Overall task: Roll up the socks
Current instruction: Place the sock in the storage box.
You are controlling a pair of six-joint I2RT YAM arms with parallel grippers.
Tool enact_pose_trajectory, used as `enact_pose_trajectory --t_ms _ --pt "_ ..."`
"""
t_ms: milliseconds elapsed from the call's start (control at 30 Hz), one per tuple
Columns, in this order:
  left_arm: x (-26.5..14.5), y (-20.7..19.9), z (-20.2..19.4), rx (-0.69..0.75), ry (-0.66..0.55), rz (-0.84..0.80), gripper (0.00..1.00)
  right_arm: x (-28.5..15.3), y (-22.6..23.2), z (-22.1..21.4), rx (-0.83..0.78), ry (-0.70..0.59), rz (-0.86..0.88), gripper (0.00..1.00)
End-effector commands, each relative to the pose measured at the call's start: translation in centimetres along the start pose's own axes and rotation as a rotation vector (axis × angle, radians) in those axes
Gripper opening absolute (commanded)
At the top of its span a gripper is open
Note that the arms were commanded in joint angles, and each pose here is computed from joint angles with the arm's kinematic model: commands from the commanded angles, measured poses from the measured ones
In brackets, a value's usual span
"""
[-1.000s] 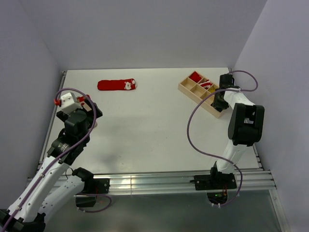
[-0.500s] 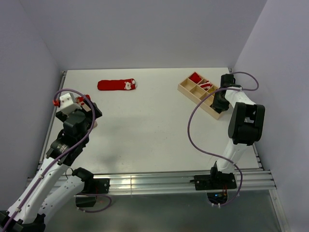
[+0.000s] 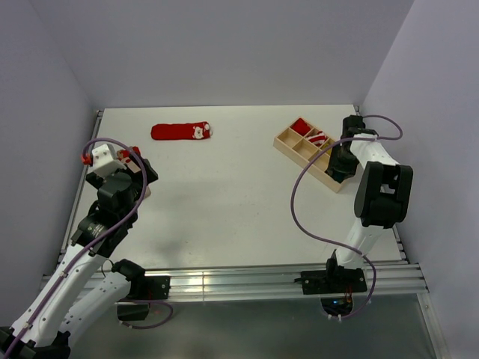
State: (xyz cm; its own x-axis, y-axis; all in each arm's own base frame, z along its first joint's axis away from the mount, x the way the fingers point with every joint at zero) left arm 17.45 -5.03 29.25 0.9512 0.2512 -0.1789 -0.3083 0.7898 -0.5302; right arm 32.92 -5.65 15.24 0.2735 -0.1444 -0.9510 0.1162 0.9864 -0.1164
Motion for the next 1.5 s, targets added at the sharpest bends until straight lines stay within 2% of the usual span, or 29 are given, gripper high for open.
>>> enact_pose_trajectory --t_ms 0,367,633,767,800,833,867,1267,1367,1467 --pt "0.0 -0.2 0.1 -0.005 -0.013 -0.023 0.99 -3.1 -0.2 0.7 0.023 -0.067 -0.014 0.54" --pt "0.2 -0.2 0.0 -0.001 -0.010 -0.021 0.99 -4.6 -0.7 2.1 0.066 -0.156 -0.051 0.53" --pt "0.1 -0.2 0.1 -0.004 -0.009 -0.026 0.99 -0.7 -0.5 1.4 0.076 -0.101 -0.042 0.52" --pt "0.1 -0.2 0.0 -0.001 -0.008 -0.025 1.00 1.8 -0.3 -0.3 0.070 -0.017 -0.047 0.40" --pt "0.1 -0.2 0.0 -0.001 -0.007 -0.024 0.99 2.0 -0.2 -0.6 0.066 -0.008 -0.044 0.30" --pt "0.1 -0.2 0.0 -0.004 -0.005 -0.027 1.00 2.3 -0.1 -0.8 0.062 0.001 -0.029 0.26" --pt "0.2 -0.2 0.0 -0.004 -0.005 -0.027 0.99 2.6 0.0 -1.2 0.058 0.017 -0.027 0.26" --pt "0.3 -0.3 -0.2 -0.002 0.001 -0.031 0.99 4.6 0.4 -2.7 0.033 0.090 -0.007 0.27" --pt "0.2 -0.3 -0.1 -0.009 -0.002 -0.034 0.99 2.9 0.2 -1.8 0.044 0.019 -0.003 0.30" --pt "0.1 -0.2 0.1 -0.017 -0.010 -0.036 0.99 -0.5 -0.1 -0.5 0.061 -0.088 -0.007 0.39"
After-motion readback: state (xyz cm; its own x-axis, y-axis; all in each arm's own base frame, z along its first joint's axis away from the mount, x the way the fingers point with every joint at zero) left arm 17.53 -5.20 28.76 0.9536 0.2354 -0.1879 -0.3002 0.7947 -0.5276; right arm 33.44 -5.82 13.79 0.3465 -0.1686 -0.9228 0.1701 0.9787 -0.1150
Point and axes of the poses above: each gripper's point midway between its finger pads, its own x axis out along the fingers, its own y axis along the line the jaws close on, z = x × y, the point moved 10 cm from there along -x, back along the fingers, and after that the axes turned 14 degrees about -x, right-handed, at the moved point
